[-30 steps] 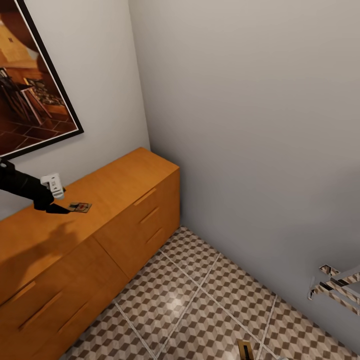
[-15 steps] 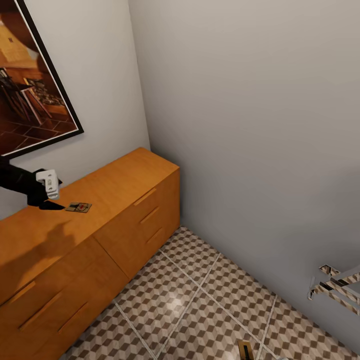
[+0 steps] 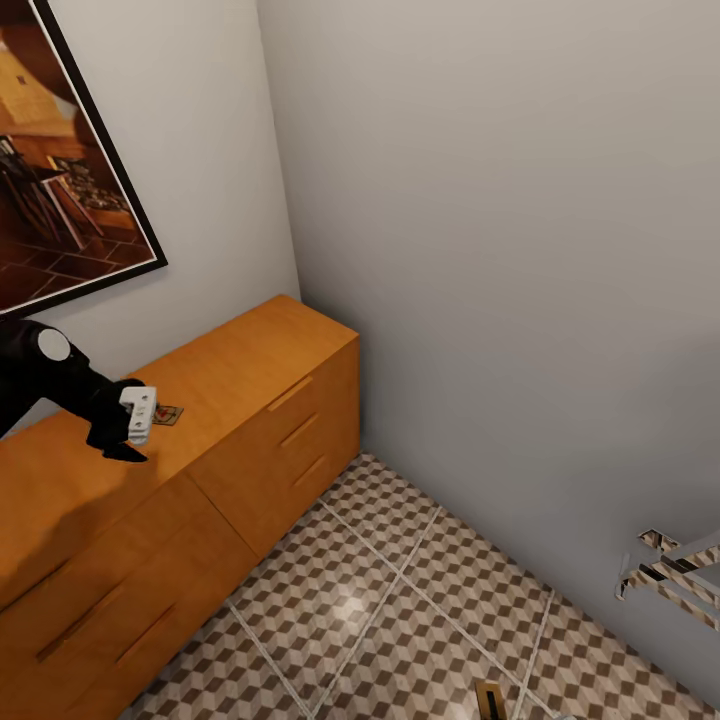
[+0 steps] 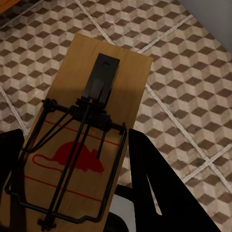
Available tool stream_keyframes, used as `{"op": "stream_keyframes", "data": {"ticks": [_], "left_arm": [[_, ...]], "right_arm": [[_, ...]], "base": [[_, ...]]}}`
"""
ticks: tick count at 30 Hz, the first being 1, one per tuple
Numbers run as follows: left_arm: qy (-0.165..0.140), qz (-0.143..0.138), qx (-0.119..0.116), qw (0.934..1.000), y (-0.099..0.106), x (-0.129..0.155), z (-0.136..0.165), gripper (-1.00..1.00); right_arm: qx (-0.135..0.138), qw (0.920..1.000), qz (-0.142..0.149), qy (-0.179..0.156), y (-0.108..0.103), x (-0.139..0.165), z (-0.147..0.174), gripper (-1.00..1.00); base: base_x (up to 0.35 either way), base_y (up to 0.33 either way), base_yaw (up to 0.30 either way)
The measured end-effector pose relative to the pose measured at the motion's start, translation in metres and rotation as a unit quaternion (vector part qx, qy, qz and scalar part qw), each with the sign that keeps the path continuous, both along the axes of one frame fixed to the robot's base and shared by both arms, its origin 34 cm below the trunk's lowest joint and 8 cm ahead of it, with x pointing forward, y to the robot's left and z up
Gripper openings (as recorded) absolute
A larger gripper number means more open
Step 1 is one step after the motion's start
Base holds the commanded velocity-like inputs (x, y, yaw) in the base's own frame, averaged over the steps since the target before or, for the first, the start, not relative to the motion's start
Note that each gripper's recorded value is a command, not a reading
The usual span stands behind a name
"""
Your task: Take the four mousetraps from the cabinet in the bathroom and place them on the bathroom floor. Make sure all four end up on the same floor surface, and ensure that at least two of them are either under or directly next to the same bathroom sink.
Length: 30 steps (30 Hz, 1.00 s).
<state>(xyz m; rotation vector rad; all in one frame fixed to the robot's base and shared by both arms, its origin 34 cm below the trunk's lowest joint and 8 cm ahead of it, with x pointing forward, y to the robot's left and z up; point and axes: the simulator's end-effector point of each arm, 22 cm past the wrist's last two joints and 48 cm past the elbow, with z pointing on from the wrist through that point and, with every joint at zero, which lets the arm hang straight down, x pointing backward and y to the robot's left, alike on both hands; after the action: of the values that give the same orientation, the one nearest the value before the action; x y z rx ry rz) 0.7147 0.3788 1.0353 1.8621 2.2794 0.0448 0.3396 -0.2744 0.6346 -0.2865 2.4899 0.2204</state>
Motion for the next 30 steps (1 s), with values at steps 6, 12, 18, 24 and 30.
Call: {"op": "stream_keyframes", "data": {"ticks": [6,12,18,24,30], "left_arm": [[0.024,-0.014,-0.006,0.9996,-0.009,-0.011,-0.012,1.00],[0.029,-0.012,-0.008,0.9995,-0.009,-0.013,-0.014,1.00],[0.031,-0.009,-0.010,0.9994,-0.008,-0.013,-0.015,1.00],[0.034,-0.003,-0.009,0.9994,-0.003,-0.014,-0.016,1.00],[0.037,0.003,-0.006,0.9993,0.003,-0.015,-0.017,1.00]], "right_arm": [[0.000,1.0000,0.000,0.000,0.000,0.000,0.000,-1.00],[0.000,1.0000,0.000,-0.001,0.001,0.000,0.000,-1.00],[0.001,1.0000,0.000,0.000,0.001,0.000,0.000,-1.00],[0.001,1.0000,0.000,0.000,0.001,0.000,0.000,-1.00],[0.001,1.0000,0.000,-0.001,0.001,0.000,0.000,-1.00]], "base": [[0.000,0.000,0.000],[0.000,0.000,0.000],[0.000,0.000,0.000],[0.000,0.000,0.000],[0.000,0.000,0.000]]}}
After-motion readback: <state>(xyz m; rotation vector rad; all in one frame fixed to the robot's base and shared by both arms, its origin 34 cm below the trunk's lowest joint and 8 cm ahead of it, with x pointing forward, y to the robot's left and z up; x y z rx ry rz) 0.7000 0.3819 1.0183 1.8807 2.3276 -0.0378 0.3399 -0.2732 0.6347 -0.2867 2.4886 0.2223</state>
